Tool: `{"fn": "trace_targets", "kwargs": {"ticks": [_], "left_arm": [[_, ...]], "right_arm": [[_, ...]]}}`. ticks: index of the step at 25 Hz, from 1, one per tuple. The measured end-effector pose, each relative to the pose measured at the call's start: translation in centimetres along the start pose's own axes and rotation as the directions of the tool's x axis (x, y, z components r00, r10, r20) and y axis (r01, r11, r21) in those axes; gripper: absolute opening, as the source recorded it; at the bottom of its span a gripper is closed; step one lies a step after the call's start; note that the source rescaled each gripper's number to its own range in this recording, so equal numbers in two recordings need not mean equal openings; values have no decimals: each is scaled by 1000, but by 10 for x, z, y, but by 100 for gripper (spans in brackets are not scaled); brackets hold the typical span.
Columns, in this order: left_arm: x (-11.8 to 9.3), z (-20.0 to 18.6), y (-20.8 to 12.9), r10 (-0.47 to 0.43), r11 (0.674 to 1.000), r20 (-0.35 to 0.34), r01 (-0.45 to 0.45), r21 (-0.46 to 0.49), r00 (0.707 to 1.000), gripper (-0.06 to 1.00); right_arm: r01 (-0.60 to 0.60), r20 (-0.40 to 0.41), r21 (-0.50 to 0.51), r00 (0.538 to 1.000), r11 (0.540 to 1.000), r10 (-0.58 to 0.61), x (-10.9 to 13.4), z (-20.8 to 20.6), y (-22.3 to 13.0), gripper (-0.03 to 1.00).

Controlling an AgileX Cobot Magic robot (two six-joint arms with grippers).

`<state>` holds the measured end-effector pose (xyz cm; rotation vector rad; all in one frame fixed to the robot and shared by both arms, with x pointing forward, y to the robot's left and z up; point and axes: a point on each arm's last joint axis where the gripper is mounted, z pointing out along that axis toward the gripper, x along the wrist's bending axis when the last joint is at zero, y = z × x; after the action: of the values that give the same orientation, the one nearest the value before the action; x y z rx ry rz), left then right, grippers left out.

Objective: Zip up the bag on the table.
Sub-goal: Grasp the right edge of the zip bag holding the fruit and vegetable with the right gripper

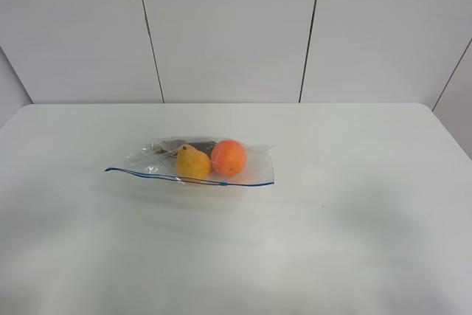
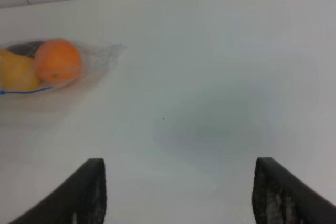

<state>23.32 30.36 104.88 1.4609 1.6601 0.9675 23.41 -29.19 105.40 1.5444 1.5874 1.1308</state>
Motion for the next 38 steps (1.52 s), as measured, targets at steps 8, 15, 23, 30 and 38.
{"fn": "trace_targets", "kwargs": {"ticks": [8,15,23,30,38], "left_arm": [[0,0,0,0,1000,-1,0,0,1000,100],[0,0,0,0,1000,-1,0,0,1000,100],[0,0,0,0,1000,-1,0,0,1000,100],[0,0,0,0,1000,-1,0,0,1000,100],[0,0,0,0,1000,-1,0,0,1000,100]], "right_arm": [[0,0,0,1000,1000,0,0,0,0,68],[0,0,0,1000,1000,0,0,0,0,68],[-1,-2,0,1000,1000,1,0,0,0,68],[-6,-10,1,1000,1000,6,1,0,0,68],[-16,-25,-14,1000,1000,16,2,0,1,68]]}}
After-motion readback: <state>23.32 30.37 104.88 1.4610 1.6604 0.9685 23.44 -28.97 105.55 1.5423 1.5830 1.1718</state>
